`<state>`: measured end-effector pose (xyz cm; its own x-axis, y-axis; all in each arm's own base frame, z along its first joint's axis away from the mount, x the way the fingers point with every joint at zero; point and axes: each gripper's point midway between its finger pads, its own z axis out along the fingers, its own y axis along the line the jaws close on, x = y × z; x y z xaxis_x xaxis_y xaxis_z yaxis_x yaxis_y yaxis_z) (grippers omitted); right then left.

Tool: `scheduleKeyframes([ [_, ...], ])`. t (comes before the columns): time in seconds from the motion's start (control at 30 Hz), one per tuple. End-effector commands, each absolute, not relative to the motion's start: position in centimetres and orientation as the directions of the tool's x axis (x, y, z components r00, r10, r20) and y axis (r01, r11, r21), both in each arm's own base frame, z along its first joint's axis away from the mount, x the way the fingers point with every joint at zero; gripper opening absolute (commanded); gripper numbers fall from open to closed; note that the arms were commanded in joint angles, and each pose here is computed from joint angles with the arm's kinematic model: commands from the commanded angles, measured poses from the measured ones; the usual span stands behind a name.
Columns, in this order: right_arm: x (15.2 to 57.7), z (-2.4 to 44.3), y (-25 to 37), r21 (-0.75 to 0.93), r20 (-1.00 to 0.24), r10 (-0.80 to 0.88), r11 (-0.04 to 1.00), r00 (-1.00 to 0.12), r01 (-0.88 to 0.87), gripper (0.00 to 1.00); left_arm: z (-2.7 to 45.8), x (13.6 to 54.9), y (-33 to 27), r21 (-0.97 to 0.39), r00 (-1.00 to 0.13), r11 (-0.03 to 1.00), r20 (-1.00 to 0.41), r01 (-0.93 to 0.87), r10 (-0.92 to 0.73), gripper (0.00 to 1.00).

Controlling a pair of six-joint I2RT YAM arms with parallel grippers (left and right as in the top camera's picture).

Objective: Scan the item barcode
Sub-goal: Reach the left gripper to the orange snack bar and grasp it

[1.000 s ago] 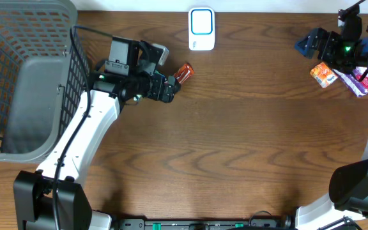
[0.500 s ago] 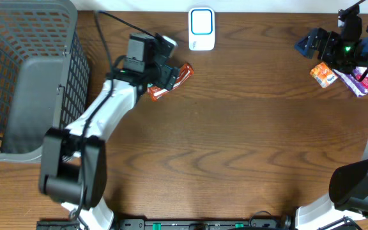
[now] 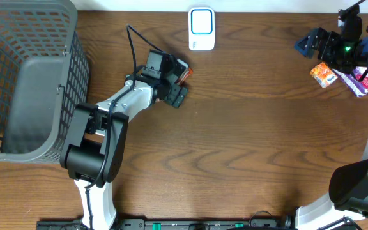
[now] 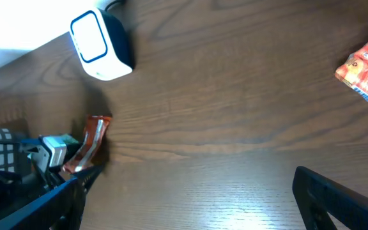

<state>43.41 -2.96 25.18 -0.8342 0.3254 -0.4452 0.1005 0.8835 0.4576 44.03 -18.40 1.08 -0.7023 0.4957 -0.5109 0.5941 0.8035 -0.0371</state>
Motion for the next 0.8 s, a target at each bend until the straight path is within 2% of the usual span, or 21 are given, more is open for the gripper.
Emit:
scheduleKeyframes([
  [0.0,43.5,24.9,-2.6,0.473,-0.433,0.328,0.876,-0.840,0.098,0.99,2.7,42.4,-19.5,-0.126,-0.711,0.775,-0.509,0.619,0.485,0.76],
  [0.07,43.5,24.9,-2.6,0.473,-0.432,0.328,0.876,-0.840,0.098,0.99,4.9,40.8,-21.4,-0.243,-0.715,0.727,-0.533,0.642,0.453,0.75],
  [0.17,43.5,24.9,-2.6,0.473,-0.433,0.328,0.876,-0.840,0.098,0.99,8.1,40.1,-22.7,-0.312,-0.724,0.710,-0.565,0.631,0.395,0.72],
  [0.27,43.5,24.9,-2.6,0.473,-0.432,0.328,0.875,-0.840,0.098,0.99,10.9,39.9,-22.8,-0.315,-0.715,0.715,-0.599,0.624,0.360,0.71],
  [0.37,43.5,24.9,-2.6,0.473,-0.433,0.327,0.876,-0.840,0.098,0.99,12.3,40.4,-21.4,-0.247,-0.708,0.766,-0.614,0.593,0.350,0.72],
  [0.5,43.5,24.9,-2.6,0.473,-0.433,0.328,0.876,-0.840,0.098,0.99,10.3,40.7,-18.4,-0.176,-0.797,0.881,-0.528,0.439,0.292,0.74],
  [0.53,43.5,24.9,-2.6,0.473,-0.433,0.328,0.876,-0.840,0.098,0.99,9.6,40.4,-18.1,-0.173,-0.812,0.886,-0.503,0.430,0.296,0.79],
  [0.77,43.5,24.9,-2.6,0.473,-0.432,0.328,0.876,-0.840,0.098,0.99,4.0,39.0,-18.4,-0.254,-0.902,0.904,-0.355,0.345,0.245,0.80],
])
